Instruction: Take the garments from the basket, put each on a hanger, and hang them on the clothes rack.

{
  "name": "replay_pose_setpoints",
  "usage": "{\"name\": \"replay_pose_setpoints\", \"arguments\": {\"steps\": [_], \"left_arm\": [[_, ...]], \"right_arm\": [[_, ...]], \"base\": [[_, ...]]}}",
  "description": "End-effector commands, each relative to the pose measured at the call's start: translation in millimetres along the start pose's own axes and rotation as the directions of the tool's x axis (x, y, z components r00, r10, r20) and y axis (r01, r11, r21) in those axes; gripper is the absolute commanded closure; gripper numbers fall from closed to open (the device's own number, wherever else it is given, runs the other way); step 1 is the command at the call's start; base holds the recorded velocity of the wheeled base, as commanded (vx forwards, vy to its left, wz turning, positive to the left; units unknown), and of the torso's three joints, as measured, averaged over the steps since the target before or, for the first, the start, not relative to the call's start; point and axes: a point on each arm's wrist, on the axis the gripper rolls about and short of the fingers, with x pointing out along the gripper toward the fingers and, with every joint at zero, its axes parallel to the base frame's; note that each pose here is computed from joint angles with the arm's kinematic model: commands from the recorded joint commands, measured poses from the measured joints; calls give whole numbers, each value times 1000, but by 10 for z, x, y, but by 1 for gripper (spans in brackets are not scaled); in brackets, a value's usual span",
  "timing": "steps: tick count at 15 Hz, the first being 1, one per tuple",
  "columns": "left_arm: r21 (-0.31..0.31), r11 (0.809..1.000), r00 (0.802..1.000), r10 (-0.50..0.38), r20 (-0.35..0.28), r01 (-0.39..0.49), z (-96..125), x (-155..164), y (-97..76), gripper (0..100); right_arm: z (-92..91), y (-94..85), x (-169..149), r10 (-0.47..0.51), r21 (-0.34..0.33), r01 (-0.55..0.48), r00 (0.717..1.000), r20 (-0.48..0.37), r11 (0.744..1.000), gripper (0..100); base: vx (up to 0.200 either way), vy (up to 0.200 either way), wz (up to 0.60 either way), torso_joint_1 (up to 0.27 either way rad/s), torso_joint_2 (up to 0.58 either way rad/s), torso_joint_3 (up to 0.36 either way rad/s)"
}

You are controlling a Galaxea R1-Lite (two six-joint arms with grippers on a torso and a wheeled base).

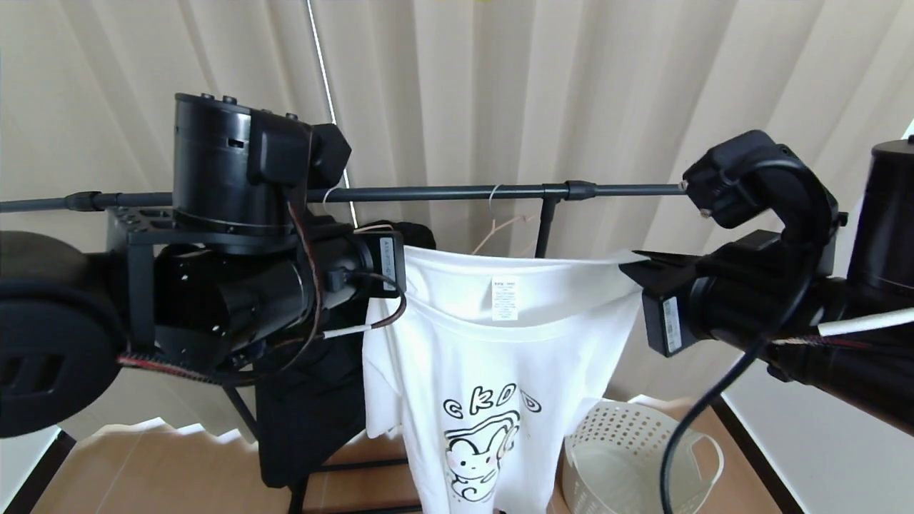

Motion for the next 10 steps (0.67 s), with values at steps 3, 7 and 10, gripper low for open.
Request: {"name": "replay_pose_setpoints", "arguments": {"steps": [3, 7, 10], "left_arm": [[24, 1000, 999, 9, 38, -10, 179, 451, -135, 100], [38, 999, 995, -24, 101, 20, 383, 631, -270, 100], [60, 989, 985, -139, 102, 134, 434, 608, -318, 100]], "right_arm": [[-65, 40, -320, 92, -94, -95, 995, -41, 991, 100], [-130, 268, -426, 262, -124, -266, 964, -43, 956, 100], [-164, 473, -441, 404, -97, -408, 913, -58, 908, 100]], "base": [[0, 0, 0, 0, 0, 0], [0, 0, 0, 0, 0, 0], [0, 0, 0, 0, 0, 0]]}}
